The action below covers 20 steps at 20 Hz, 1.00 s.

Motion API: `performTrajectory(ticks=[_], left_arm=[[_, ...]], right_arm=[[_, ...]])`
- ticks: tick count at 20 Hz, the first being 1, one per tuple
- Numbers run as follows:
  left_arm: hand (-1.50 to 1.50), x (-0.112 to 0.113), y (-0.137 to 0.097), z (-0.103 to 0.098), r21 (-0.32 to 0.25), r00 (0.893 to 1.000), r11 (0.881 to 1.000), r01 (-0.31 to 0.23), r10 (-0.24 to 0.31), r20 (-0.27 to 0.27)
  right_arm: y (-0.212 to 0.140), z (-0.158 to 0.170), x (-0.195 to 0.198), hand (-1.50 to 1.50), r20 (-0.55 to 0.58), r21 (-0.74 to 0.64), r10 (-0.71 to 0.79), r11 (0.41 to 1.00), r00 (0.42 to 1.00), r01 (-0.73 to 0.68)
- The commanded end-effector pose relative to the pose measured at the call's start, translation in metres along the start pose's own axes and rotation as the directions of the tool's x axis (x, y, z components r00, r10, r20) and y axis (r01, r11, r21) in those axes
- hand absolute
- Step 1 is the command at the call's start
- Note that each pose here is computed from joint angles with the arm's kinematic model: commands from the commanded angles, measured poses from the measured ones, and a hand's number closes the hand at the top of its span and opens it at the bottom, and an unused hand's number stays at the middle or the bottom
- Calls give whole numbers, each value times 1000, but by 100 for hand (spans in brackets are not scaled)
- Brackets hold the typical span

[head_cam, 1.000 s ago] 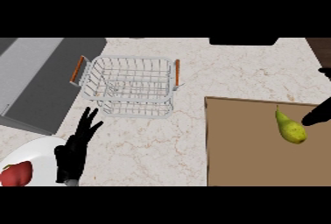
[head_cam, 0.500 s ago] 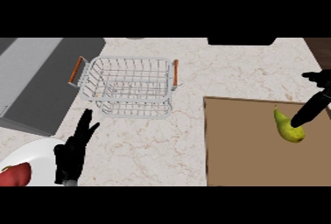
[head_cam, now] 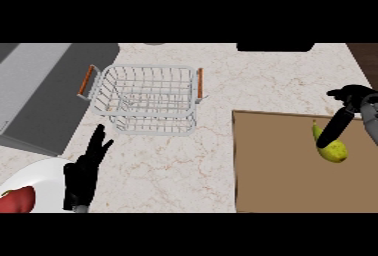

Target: Pick the pear from the tray and place it in the tiered basket

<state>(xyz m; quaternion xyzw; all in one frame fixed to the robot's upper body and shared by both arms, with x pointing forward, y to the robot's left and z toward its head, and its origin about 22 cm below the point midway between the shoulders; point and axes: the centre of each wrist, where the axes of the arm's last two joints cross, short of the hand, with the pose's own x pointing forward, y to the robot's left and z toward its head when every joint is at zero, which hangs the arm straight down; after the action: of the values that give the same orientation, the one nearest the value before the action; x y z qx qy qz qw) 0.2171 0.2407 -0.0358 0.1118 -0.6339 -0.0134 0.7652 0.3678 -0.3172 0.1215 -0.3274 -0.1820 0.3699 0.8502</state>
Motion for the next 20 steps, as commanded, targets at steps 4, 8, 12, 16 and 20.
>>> performTrajectory(ticks=[4,8,12,16,20], left_arm=[[0,-19,11,4,1,997,1000,12,-12,-82],[0,-28,5,0,3,997,1000,14,-14,-79],[0,-29,-2,7,-6,998,1000,15,-15,-67],[0,-30,-6,5,-3,997,1000,6,-6,-77],[0,-18,4,11,11,996,1000,2,-1,-84]], right_arm=[[-3,-12,4,-150,-142,104,83,992,986,-69],[17,-23,8,-150,-157,121,111,988,981,-92],[-15,-18,0,-150,-160,148,122,984,980,-98],[4,-33,0,-150,-172,182,128,979,977,-96],[12,-38,-10,-150,-204,204,111,977,973,-68]])
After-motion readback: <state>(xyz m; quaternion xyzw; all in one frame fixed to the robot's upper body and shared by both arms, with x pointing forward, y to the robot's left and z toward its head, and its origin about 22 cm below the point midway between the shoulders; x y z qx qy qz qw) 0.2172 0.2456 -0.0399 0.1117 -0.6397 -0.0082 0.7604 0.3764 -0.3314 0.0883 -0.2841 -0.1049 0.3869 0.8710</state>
